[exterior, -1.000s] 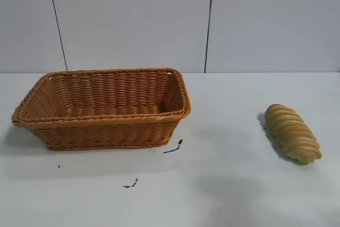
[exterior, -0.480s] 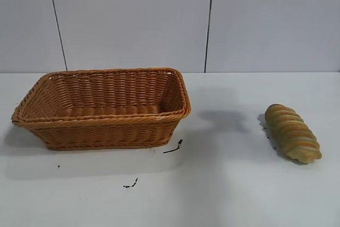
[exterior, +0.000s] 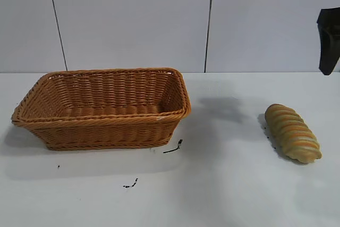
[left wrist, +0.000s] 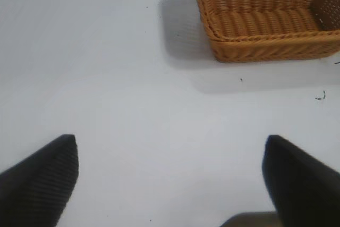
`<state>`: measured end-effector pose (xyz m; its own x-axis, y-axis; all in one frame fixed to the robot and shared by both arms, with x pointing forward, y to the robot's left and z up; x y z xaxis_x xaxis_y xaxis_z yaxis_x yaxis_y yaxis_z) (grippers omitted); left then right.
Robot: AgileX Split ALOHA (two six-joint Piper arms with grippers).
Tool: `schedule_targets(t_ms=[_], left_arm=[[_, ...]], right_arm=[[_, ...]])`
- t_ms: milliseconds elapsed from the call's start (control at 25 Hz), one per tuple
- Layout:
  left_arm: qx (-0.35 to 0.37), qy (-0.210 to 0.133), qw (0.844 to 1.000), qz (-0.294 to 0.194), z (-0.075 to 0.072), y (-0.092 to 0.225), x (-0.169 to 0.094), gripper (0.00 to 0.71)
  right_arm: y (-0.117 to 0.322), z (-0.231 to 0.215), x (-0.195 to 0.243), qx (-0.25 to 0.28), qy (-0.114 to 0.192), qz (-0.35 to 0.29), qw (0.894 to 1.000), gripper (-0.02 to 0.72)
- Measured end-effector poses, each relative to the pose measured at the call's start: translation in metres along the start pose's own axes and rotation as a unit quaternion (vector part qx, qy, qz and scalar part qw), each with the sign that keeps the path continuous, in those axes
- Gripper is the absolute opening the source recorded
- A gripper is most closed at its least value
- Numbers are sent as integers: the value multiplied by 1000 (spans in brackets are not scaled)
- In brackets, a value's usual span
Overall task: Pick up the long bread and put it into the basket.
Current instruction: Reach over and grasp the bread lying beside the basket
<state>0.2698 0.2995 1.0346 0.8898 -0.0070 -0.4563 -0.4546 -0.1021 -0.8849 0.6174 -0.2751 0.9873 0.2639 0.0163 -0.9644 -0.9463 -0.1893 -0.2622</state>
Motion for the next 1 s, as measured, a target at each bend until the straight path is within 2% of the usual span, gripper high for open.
schedule_targets(t_ms=[240, 400, 560, 840, 1000], left_arm=[[0, 0, 1000, 0, 0, 0, 0, 693], [0, 0, 1000, 0, 0, 0, 0, 693], [0, 0, 1000, 0, 0, 0, 0, 693], [0, 0, 1000, 0, 0, 0, 0, 693], [0, 0, 1000, 0, 0, 0, 0, 693]], right_arm=[[-22, 0, 31, -3, -3, 15, 1000, 690], [-26, 12, 55, -17, -8, 30, 999, 690], [-25, 18, 79, -7, -14, 50, 999, 690], [-17, 14, 113, 0, 4, 87, 996, 690], [-17, 14, 123, 3, 5, 87, 996, 690]])
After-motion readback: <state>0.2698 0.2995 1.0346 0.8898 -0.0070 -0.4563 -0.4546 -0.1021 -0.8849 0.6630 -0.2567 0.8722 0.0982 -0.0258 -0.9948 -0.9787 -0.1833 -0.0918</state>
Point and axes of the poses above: a point on each arm's last joint axis where the gripper is mounted, x pointing out along that axis toward the gripper, z along the wrist's bending axis when the last joint is at zero, y = z × x, the point moved 4 cm from there along x, pointing out along that axis toward the gripper, and after that the axes turned 7 degrees about -x, right-handed, at the moved point
